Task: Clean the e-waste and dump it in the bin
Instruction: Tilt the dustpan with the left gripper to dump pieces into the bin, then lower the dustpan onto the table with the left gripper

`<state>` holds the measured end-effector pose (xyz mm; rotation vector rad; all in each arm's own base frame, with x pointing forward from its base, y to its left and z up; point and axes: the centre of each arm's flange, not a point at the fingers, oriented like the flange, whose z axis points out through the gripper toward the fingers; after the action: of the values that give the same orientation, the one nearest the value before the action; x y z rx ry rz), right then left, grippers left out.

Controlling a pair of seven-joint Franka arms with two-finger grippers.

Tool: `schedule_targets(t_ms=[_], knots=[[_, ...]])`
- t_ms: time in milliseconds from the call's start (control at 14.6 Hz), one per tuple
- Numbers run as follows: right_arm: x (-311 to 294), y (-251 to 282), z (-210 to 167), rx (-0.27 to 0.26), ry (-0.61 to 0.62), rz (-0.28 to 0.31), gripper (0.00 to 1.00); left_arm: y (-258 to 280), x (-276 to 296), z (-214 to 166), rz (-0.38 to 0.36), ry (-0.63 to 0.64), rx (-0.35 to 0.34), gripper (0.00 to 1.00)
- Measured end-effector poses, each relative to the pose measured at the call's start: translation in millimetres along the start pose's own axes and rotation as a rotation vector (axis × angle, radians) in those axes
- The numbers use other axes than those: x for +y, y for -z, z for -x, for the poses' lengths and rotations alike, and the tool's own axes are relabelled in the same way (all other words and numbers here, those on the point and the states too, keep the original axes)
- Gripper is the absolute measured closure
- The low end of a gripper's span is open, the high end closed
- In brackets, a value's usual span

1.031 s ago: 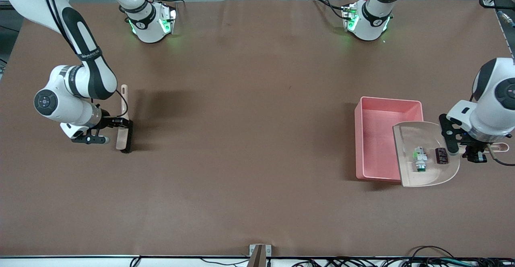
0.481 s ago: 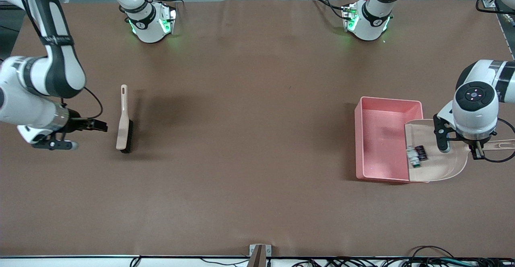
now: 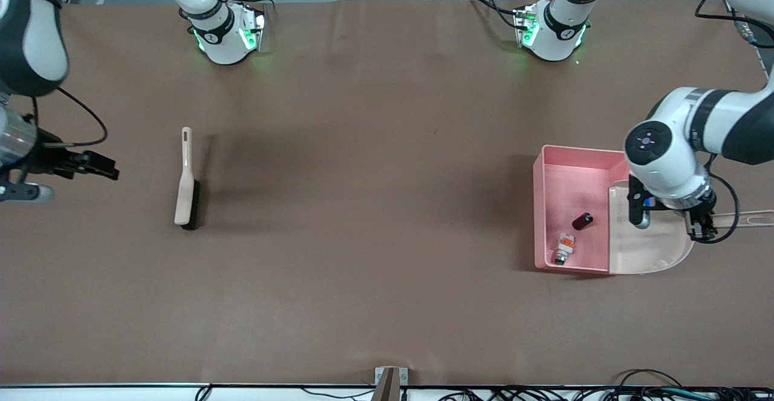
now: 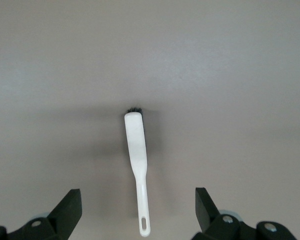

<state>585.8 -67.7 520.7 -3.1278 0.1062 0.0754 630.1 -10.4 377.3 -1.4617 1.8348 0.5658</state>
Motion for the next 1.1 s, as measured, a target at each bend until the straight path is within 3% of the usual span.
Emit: schedule_targets(t_ms=[275, 481, 619, 825, 1100], knots=[[8, 46, 4, 0.026, -0.097, 0.022, 0.0, 72, -26, 2, -0.114, 0.086, 0.039, 0.67], [-2, 58, 11, 0.028, -0.094, 0.031, 0.0, 135, -49, 5, -0.173, 0.17, 0.134, 0.67], [-10, 67, 15, 0.04, -0.078, 0.031, 0.0, 172, -60, -10, -0.164, 0.21, 0.194, 0.67], [-28, 88, 25, 0.08, -0.044, 0.048, 0.0, 206, -72, -64, -0.125, 0.284, 0.278, 0.67], [-43, 118, 41, 0.147, -0.017, 0.063, 0.0, 233, -72, -167, -0.046, 0.327, 0.398, 0.67]])
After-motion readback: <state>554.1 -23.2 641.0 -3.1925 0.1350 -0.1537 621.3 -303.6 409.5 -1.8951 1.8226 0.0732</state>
